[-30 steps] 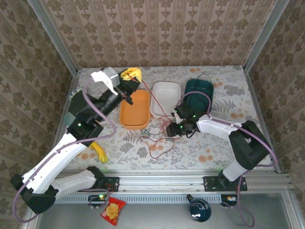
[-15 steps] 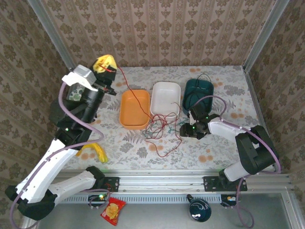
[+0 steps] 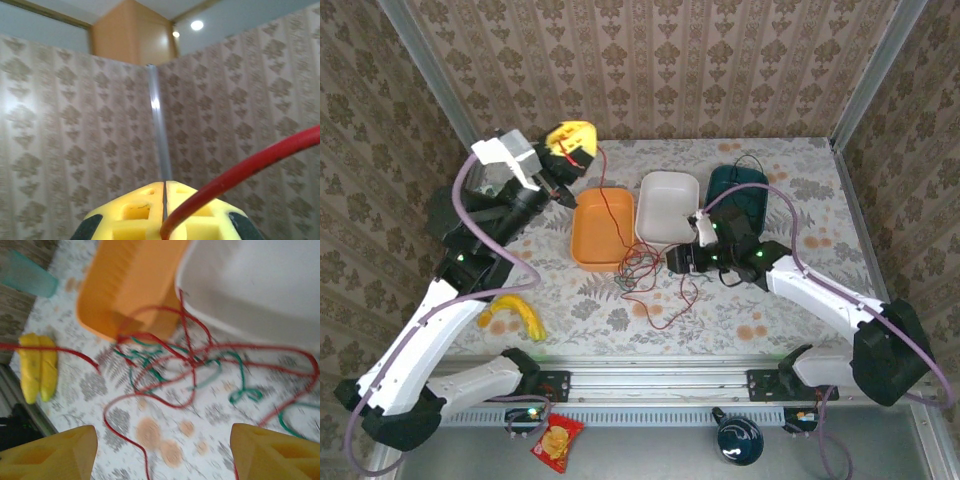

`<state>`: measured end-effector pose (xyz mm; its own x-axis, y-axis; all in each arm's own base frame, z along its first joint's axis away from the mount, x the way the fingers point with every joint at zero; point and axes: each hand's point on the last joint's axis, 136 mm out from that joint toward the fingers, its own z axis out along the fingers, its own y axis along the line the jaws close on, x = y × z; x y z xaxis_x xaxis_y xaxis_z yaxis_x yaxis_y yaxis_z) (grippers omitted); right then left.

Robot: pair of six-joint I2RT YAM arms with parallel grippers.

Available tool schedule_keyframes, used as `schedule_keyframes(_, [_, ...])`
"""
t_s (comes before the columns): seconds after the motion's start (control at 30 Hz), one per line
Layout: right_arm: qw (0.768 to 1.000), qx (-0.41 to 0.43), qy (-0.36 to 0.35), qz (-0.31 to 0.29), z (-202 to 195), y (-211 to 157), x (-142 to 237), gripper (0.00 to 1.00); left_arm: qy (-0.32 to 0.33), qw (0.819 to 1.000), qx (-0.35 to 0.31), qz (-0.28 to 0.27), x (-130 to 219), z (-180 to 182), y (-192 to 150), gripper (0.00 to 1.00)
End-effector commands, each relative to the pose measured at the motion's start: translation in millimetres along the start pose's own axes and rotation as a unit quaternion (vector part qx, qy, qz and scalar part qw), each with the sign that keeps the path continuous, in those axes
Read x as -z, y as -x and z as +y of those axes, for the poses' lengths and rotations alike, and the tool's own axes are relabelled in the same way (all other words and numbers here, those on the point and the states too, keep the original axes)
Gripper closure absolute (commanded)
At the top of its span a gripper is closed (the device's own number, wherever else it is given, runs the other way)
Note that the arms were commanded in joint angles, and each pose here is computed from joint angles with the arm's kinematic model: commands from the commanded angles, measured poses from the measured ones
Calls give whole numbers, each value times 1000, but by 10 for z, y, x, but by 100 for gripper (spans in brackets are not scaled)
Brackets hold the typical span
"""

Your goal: Untangle the cables

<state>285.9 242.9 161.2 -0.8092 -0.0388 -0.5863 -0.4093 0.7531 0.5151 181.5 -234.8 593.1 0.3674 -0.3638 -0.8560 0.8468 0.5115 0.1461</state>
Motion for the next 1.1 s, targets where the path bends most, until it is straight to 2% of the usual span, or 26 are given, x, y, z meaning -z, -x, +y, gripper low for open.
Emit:
schedule_keyframes(0.0, [1000, 13, 22, -7, 174, 198, -94, 29, -83, 996, 18, -26, 59, -319, 211, 100])
schedule_keyframes(0.23, [1000, -8, -24, 17, 39, 255, -546, 29, -148, 986, 16, -78, 101, -530, 540, 100])
schedule_keyframes(0.43, [990, 4, -106, 96, -213, -3, -835, 32, -153, 979, -12, -136, 222, -583, 951, 100])
schedule_keyframes(0.67, [976, -4, -177, 127, -556, -303, -774, 35, -63, 976, -45, -201, 417, -360, 1274, 100])
schedule_keyframes(0.87, [965, -15, -214, 150, -759, -482, -667, 38, 14, 963, -41, -265, 626, -93, 1474, 100])
schedule_keyframes(0.97, [963, -37, -221, 150, -864, -537, -584, 39, 38, 960, -56, -272, 707, -35, 1543, 100])
schedule_keyframes(1.07, [967, -51, -207, 136, -875, -523, -508, 40, 96, 963, -58, -243, 678, 162, 1547, 100])
